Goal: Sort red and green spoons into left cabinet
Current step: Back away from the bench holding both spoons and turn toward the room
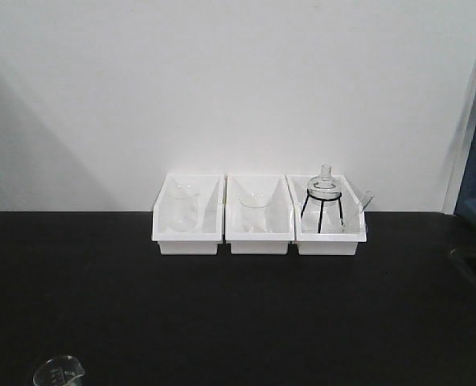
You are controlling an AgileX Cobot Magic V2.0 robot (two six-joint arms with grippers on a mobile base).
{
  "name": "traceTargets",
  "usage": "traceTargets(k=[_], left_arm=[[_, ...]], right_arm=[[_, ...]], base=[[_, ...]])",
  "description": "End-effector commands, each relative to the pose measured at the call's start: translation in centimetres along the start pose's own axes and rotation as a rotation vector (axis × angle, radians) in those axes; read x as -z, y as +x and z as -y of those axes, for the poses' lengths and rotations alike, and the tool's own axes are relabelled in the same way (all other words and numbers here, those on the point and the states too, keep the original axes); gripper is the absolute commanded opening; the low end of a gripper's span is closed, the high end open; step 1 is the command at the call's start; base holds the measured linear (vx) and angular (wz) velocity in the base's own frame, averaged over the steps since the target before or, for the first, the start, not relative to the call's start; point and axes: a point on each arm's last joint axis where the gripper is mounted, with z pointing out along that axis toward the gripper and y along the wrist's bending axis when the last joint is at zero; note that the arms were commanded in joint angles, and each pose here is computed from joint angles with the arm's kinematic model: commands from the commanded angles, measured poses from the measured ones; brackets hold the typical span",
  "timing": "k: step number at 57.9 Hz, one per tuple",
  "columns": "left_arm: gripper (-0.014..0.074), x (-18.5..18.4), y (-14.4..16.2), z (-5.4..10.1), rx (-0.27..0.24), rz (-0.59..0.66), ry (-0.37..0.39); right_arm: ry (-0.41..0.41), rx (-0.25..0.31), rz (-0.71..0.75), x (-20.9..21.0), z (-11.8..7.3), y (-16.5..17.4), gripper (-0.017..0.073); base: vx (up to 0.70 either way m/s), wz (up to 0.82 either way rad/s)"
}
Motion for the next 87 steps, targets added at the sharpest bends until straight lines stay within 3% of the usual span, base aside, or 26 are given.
traceTargets(k=[1,43,87], left_arm=[[-0.0006,0.30,-1.53,0.11,0.012,0.103,0.007],[-0.0006,0.30,-1.53,0.11,0.012,0.103,0.007],[-0.0006,0.30,-1.53,0.11,0.012,0.103,0.007]], right_arm=[[0.047,-0.008,0.069,0.15,0.49,-1.28,-0.0003],[0.046,-0.008,0.069,0.15,0.49,-1.27,-0.0003],[0.046,-0.008,0.069,0.15,0.49,-1.27,-0.0003]], base=[[-0.08,0.03],[-0.18,0.07],[-0.18,0.45]])
